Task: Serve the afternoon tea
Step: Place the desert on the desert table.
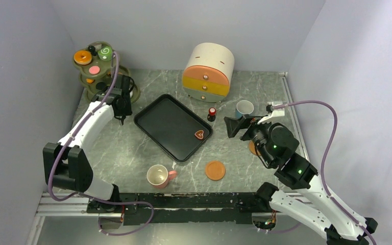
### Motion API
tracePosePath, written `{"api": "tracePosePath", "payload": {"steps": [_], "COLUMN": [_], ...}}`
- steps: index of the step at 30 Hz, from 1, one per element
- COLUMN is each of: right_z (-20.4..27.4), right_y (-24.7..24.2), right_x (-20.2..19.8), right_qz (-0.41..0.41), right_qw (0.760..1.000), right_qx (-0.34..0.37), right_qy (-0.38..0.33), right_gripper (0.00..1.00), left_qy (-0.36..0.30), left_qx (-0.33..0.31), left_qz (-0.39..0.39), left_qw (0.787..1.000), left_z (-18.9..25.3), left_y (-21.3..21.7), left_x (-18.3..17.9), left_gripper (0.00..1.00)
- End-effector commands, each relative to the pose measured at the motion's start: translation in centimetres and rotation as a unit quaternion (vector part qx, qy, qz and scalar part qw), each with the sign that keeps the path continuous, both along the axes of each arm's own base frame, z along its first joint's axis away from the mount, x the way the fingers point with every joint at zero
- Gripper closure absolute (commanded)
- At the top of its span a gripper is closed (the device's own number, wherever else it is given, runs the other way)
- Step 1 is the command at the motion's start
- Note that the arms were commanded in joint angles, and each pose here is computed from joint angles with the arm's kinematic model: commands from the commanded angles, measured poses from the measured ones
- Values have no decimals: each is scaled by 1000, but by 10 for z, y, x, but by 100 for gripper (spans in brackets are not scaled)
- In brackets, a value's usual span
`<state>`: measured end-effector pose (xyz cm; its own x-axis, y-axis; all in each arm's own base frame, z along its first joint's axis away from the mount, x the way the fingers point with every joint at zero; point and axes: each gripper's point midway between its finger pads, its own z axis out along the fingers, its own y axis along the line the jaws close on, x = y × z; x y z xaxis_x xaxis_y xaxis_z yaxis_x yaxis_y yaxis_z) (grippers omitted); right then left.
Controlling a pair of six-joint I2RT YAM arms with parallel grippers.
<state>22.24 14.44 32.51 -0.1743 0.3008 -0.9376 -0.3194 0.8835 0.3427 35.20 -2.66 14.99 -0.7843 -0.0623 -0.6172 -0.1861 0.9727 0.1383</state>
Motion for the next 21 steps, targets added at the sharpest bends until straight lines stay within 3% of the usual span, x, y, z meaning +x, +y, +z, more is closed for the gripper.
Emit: {"api": "tracePosePath", "payload": {"steps": [1,14,21], "right_z": [8,6,8], "right_y": [-2,-1,-3], "right_x": [-4,-7,-7], "right_qz": [5,11,9], "right_qw": [1000,1000,1000], "right_qx": [13,23,17], "right_qy": [-10,-10,-10], "right_gripper": [4,5,5], "left_qy": [-42,-66,-75], "left_qx": [2,37,35], "left_qz": [44,104,117], "left_qw": [998,992,990], "left_z": [10,15,9], "left_y": [25,77,83], "left_x": [15,28,47], "left_gripper": [62,62,62]}}
